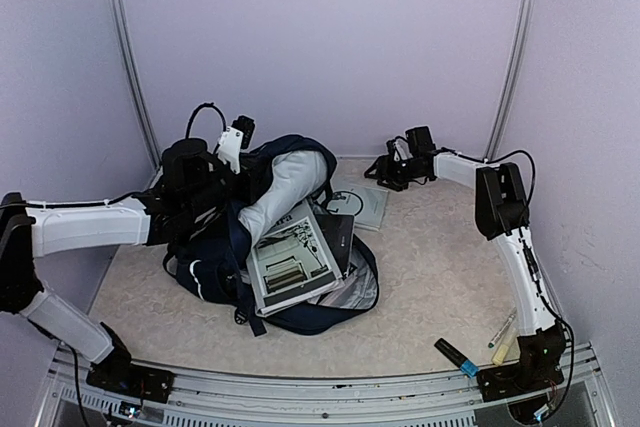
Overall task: Pack the student bag
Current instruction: Adjust the book at the center of the board, then place the largest pocket of the bag in the student bag, then move the book to the corner of the board.
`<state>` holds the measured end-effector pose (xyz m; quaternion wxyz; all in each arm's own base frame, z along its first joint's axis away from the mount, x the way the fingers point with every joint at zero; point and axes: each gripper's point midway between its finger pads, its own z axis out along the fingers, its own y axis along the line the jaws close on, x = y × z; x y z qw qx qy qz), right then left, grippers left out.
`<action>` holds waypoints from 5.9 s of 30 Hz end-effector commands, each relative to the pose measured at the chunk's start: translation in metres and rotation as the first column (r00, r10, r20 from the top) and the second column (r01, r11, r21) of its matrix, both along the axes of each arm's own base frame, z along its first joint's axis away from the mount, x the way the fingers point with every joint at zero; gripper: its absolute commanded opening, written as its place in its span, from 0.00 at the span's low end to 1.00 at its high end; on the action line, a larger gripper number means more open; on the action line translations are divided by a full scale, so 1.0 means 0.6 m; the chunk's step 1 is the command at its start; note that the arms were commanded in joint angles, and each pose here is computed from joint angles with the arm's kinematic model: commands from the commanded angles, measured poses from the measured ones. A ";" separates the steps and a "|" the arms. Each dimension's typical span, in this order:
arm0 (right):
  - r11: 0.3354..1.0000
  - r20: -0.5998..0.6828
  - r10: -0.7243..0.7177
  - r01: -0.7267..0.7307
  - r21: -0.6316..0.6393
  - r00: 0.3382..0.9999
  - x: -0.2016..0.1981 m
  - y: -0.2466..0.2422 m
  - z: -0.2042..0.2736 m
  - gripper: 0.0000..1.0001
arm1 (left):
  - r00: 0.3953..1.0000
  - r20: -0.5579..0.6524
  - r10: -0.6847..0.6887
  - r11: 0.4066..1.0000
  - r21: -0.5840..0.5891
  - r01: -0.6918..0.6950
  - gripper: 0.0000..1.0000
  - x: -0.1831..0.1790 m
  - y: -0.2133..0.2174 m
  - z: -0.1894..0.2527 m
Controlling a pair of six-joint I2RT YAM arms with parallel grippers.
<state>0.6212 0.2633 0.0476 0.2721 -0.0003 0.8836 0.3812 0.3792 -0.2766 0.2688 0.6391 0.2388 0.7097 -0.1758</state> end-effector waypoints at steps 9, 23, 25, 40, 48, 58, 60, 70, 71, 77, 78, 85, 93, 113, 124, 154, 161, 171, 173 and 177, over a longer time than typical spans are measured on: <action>0.825 -0.280 0.244 -0.350 -0.444 0.929 -0.234 -0.012 -0.118 0.57 | 0.987 -0.158 0.021 0.995 0.104 -0.005 0.00 0.065 -0.006 -0.123; 0.650 -0.453 0.183 -0.453 -0.610 0.873 -0.495 -0.086 -0.133 0.46 | 0.987 -0.084 0.138 0.990 0.042 -0.134 0.00 -0.015 0.087 -0.028; 0.645 -0.456 0.170 -0.449 -0.619 0.873 -0.517 -0.098 -0.120 0.46 | 0.983 -0.043 0.180 0.983 0.032 -0.178 0.00 -0.026 0.111 0.011; 0.715 -0.071 0.153 -0.160 -0.680 0.986 -0.250 0.028 0.053 0.77 | 0.855 0.229 0.466 0.876 0.013 -0.481 0.00 -0.080 0.254 0.204; 0.708 -0.135 0.204 -0.241 -0.664 0.970 -0.220 0.068 -0.044 1.00 | 0.795 0.249 0.553 0.812 0.054 -0.581 0.00 -0.068 0.283 0.222; 0.619 -0.362 0.197 -0.402 -0.675 0.911 -0.355 -0.006 -0.151 0.88 | 0.798 0.245 0.551 0.819 0.028 -0.574 0.00 -0.075 0.288 0.232; 0.623 -0.388 0.189 -0.415 -0.663 0.902 -0.395 -0.026 -0.151 0.87 | 0.805 0.235 0.544 0.822 0.041 -0.568 0.00 -0.068 0.282 0.222; 0.675 -0.401 0.120 -0.371 -0.638 0.908 -0.513 -0.093 -0.103 0.86 | 0.960 0.111 0.258 0.960 0.084 -0.267 0.49 -0.059 0.173 0.189; 0.690 -0.377 0.123 -0.352 -0.632 0.918 -0.510 -0.089 -0.086 0.87 | 0.973 0.100 0.208 0.974 0.074 -0.216 0.56 -0.066 0.155 0.196; 0.780 -0.163 0.121 -0.196 -0.595 0.979 -0.474 -0.071 0.032 0.99 | 0.975 0.172 -0.141 0.990 0.047 0.135 0.86 -0.159 -0.006 0.274; 0.796 -0.119 0.119 -0.167 -0.582 0.986 -0.469 -0.069 0.050 1.00 | 0.967 0.152 -0.204 0.979 0.049 0.199 0.87 -0.163 -0.036 0.273; 0.873 0.038 0.056 -0.031 -0.488 0.998 -0.463 -0.072 0.114 1.00 | 0.910 -0.215 -0.354 0.919 0.102 0.381 0.81 -0.029 -0.238 0.077; 0.929 0.044 0.040 -0.021 -0.370 0.998 -0.487 -0.060 0.112 0.98 | 0.869 -0.483 -0.106 0.947 0.218 0.237 0.66 0.139 -0.287 -0.181; 0.963 -0.093 0.082 -0.103 -0.250 0.992 -0.499 -0.015 0.036 0.90 | 0.687 -0.725 0.056 0.992 0.117 0.043 0.68 0.271 -0.177 -0.455; 0.980 -0.144 0.063 -0.089 -0.179 0.988 -0.500 0.002 0.010 0.86 | 0.655 -0.755 0.030 0.979 0.154 0.133 0.63 0.219 -0.202 -0.512; 0.948 -0.254 -0.307 0.317 0.000 0.917 -0.507 -0.122 -0.042 0.84 | 0.532 -0.803 -0.269 0.867 0.039 0.497 0.57 0.050 -0.288 -0.414; 0.953 -0.245 -0.265 0.292 0.079 0.932 -0.466 -0.088 -0.025 0.81 | 0.536 -0.817 -0.212 0.902 0.048 0.429 0.57 0.091 -0.272 -0.440; 0.979 -0.065 -0.141 0.149 0.136 0.988 -0.390 -0.013 0.098 0.79 | 0.475 -0.837 -0.270 0.895 -0.036 0.445 0.54 0.067 -0.279 -0.437; 0.980 -0.052 -0.123 0.130 0.152 0.991 -0.393 -0.005 0.117 0.78 | 0.448 -0.832 -0.329 0.865 -0.075 0.497 0.55 0.036 -0.299 -0.416; 0.979 -0.038 -0.111 0.116 0.168 0.993 -0.420 -0.006 0.142 0.78 | 0.435 -0.820 -0.371 0.832 -0.086 0.548 0.56 -0.019 -0.331 -0.390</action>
